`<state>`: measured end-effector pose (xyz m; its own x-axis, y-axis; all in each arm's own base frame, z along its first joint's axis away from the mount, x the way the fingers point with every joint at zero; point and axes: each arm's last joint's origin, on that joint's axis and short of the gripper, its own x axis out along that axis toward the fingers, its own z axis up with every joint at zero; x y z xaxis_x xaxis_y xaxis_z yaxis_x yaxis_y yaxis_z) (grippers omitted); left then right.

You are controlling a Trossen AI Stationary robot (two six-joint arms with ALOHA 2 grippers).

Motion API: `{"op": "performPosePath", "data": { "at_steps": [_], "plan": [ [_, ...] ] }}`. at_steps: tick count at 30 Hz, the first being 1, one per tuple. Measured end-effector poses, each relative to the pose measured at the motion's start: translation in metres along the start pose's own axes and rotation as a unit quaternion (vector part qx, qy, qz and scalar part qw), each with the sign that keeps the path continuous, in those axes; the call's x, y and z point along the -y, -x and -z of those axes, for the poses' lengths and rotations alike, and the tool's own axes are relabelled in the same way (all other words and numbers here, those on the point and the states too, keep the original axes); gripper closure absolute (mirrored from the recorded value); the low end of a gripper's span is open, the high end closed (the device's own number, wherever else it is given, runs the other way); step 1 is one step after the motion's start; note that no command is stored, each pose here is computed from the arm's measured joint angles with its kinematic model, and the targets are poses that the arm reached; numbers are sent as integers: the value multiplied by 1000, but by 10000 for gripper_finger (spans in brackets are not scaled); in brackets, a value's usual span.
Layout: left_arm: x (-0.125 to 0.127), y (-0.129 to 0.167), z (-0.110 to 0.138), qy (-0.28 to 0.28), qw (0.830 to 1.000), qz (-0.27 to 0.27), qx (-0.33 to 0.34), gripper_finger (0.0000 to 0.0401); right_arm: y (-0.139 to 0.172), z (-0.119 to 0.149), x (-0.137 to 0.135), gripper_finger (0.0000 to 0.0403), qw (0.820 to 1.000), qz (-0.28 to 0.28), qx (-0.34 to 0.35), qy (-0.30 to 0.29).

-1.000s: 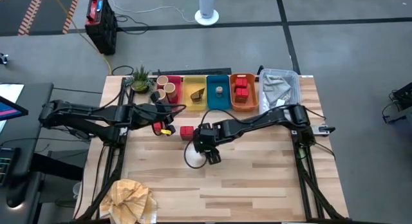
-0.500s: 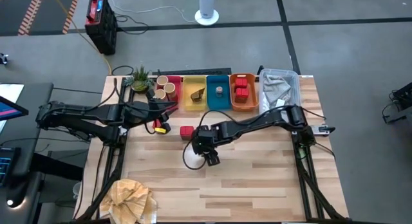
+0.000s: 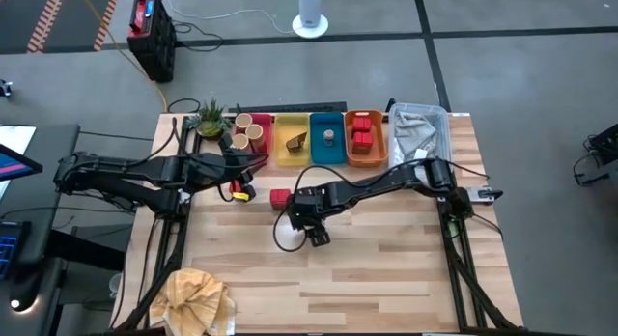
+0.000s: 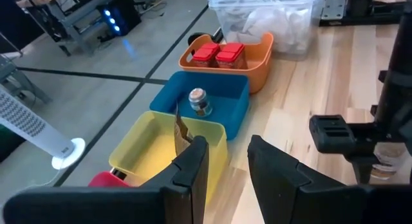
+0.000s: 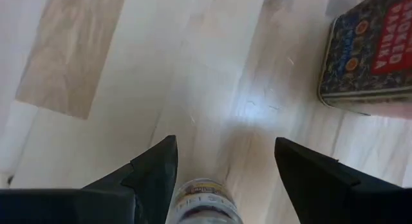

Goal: Sort spices by type
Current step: Put the brown spice bottle into the blue bin

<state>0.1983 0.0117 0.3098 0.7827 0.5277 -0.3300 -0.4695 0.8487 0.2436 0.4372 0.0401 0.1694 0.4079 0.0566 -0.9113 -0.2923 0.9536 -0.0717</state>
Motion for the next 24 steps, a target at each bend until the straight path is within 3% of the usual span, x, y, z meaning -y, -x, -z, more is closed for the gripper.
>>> {"op": "performPosePath", "data": {
  "at_steps": [13, 24],
  "plan": [
    [0, 0, 4, 8, 1000, 0, -17, 301, 4, 21, 0, 116, 994, -12, -107, -3],
    [0, 0, 4, 7, 1000, 0, -17, 301, 4, 19, 2, 116, 995, -8, -95, 2]
  ]
}}
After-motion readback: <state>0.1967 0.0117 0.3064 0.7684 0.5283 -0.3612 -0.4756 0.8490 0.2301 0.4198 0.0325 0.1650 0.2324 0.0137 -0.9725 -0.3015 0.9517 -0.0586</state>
